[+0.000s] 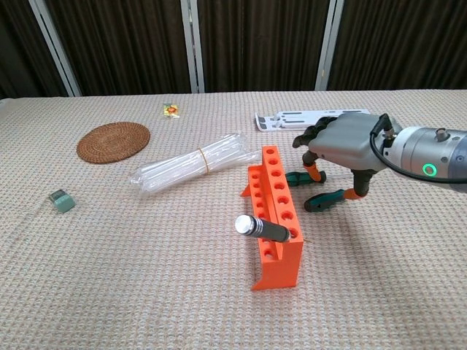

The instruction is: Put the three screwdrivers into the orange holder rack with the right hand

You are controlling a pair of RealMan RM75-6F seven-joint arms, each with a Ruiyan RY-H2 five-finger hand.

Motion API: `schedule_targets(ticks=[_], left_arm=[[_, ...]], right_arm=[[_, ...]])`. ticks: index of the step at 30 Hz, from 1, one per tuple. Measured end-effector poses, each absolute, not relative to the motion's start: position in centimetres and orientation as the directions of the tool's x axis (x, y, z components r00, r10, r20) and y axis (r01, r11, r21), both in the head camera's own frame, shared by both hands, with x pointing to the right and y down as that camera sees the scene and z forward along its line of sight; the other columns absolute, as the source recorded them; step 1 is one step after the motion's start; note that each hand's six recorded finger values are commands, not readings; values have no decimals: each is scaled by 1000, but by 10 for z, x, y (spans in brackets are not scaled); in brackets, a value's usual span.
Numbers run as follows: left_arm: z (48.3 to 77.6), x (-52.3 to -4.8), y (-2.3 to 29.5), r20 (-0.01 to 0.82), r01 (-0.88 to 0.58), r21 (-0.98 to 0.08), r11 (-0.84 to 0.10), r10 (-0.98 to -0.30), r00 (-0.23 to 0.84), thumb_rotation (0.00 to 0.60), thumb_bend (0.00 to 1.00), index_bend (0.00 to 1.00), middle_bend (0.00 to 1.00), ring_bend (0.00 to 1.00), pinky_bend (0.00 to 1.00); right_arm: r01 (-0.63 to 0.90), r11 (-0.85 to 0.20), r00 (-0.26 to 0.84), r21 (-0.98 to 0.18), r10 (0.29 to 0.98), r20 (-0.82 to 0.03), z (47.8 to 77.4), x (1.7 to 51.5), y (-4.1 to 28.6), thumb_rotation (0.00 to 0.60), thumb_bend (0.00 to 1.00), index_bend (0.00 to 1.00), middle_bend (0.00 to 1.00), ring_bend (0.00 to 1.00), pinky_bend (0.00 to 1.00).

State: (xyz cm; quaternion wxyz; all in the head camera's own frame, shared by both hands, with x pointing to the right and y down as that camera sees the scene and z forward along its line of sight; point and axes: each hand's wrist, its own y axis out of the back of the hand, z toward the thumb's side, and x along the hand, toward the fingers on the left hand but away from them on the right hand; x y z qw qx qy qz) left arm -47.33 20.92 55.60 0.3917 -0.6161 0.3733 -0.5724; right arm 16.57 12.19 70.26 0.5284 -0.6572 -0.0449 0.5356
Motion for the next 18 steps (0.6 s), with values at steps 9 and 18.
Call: schedule_targets(ticks=[9,18], left_arm=[[556,-473,209,414,-12,-909,-416,-908,66,600,60,0,0,0,0],[558,-474,209,421,-12,-906,-422,-905,62,600,61,0,0,0,0]], right_arm=[[-503,-465,421,-729,605,-676,708,160,129,600,206,405,44,0,0],[-501,-485,421,-717,587,-691,716,154,133,600,207,410,44,0,0]])
